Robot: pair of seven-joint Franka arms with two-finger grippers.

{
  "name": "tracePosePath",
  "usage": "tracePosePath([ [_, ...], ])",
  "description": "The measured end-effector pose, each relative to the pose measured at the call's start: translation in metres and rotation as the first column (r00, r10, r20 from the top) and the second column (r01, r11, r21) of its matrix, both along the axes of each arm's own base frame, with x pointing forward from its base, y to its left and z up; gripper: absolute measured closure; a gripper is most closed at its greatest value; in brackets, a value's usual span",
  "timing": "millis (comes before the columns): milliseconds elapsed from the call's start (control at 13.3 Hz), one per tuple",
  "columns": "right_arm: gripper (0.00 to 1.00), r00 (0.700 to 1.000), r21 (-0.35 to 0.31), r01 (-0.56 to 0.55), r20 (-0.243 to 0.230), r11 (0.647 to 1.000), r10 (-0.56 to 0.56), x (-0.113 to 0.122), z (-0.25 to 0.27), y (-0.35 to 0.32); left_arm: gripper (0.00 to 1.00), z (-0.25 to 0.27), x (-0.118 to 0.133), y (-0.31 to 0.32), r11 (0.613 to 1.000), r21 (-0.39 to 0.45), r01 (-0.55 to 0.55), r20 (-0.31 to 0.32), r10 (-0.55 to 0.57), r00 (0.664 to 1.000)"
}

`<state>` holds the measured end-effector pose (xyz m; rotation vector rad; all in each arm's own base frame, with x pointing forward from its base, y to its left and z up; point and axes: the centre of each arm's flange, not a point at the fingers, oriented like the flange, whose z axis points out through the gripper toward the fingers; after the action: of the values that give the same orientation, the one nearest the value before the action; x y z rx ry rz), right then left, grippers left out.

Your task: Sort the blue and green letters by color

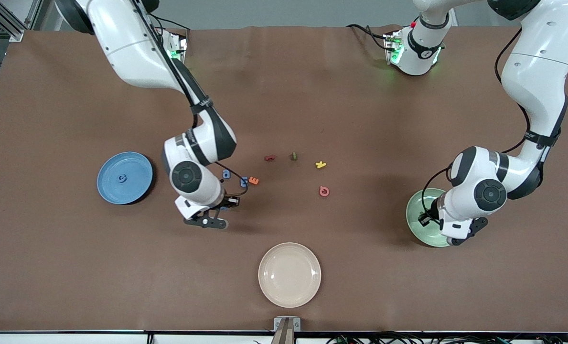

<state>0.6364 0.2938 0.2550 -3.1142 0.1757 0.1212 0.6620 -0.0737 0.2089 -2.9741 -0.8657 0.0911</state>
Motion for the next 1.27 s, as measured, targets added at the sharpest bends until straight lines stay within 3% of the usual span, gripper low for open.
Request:
tracePosePath([
  [150, 0.74, 0.998, 0.012, -0.068, 0.0, 0.998, 0.068, 0.007, 0.036, -0.054, 0.35, 0.006, 0.002, -0.004, 1.0, -0.004, 0.005, 0.011, -0.005, 1.0],
  [450, 0.74, 0.984, 0.035, -0.175, -0.029, 0.984, 0.176, -0.009, 0.051, -0.169, 0.0, 0.045, -0.004, -0.053, 0.997, -0.025, 0.075, 0.02, -0.075, 0.997],
  [600, 0.74, 0.974, 0.051, -0.221, -0.037, 0.974, 0.223, -0.02, 0.047, -0.222, 0.0, 0.068, -0.017, -0.092, 0.994, -0.033, 0.107, 0.005, -0.107, 0.994],
  [899, 0.74, 0.962, 0.053, -0.272, 0.008, 0.961, 0.272, -0.048, 0.014, -0.303, 0.0, 0.072, -0.048, -0.16, 0.998, -0.043, 0.043, -0.016, -0.044, 0.999],
  [1274, 0.74, 0.954, 0.04, -0.299, -0.006, 0.954, 0.299, -0.083, -0.031, -0.321, 0.05, 0.062, -0.106, -0.279, 0.997, -0.048, 0.059, -0.005, -0.059, 0.998],
])
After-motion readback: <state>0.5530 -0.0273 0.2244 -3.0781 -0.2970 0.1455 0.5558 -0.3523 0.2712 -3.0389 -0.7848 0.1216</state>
